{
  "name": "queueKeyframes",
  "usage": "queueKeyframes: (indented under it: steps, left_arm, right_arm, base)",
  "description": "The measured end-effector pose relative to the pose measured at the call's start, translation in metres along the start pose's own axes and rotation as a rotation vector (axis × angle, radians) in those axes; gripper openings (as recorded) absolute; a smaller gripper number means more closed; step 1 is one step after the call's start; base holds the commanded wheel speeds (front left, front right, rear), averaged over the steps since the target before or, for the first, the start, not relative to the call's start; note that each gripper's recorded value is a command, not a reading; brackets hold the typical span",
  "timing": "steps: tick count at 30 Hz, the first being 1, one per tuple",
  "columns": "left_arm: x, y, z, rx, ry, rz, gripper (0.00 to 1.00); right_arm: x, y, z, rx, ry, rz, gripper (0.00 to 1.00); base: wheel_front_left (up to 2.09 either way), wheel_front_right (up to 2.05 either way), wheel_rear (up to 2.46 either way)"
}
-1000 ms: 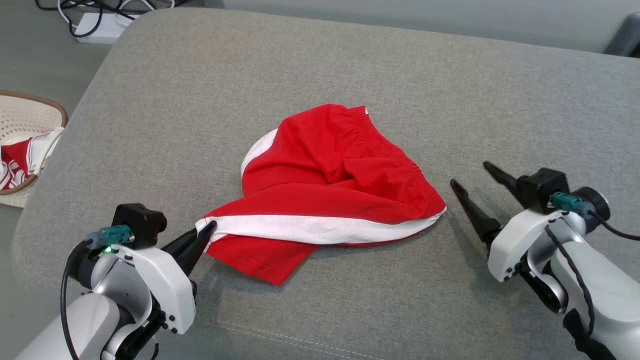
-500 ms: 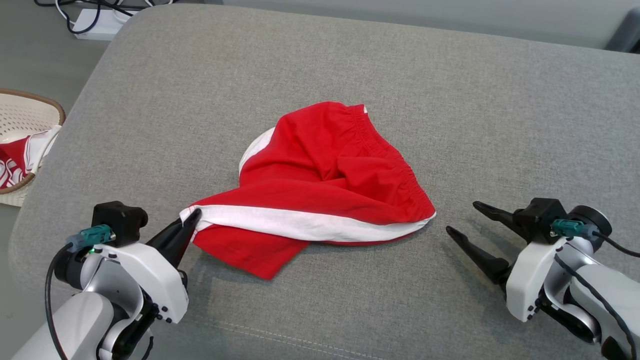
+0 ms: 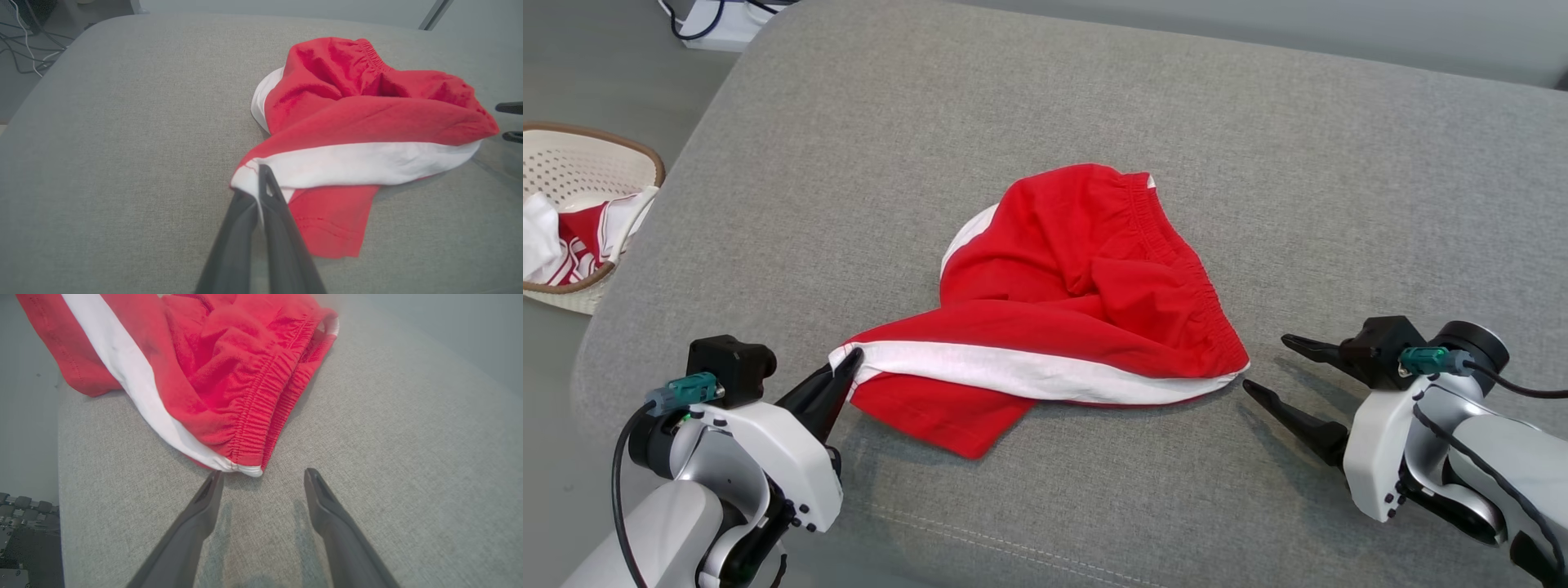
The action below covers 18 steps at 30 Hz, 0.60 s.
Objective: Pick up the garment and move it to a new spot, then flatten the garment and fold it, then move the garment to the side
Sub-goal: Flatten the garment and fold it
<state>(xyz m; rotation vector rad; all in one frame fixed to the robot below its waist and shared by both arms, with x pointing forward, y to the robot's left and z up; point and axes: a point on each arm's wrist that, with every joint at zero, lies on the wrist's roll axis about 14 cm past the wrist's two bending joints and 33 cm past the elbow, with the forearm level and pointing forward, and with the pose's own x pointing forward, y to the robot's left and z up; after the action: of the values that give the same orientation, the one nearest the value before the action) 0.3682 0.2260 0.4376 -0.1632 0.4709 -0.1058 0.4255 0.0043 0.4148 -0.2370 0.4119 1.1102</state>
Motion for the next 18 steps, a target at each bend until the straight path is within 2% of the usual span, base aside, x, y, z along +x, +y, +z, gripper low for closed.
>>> queueKeyframes:
  steps: [17, 18]
  left_arm:
    - [0.009, 0.0, -0.003, -0.016, -0.003, 0.001, 0.0]
    - [0.01, 0.0, -0.002, -0.014, -0.002, -0.003, 0.0]
  right_arm:
    - [0.013, 0.026, -0.016, -0.049, 0.121, 0.112, 1.0]
    - [0.013, 0.025, -0.016, -0.049, 0.123, 0.112, 0.96]
  base:
    - [0.0, 0.0, 0.0]
    - [0.0, 0.0, 0.0]
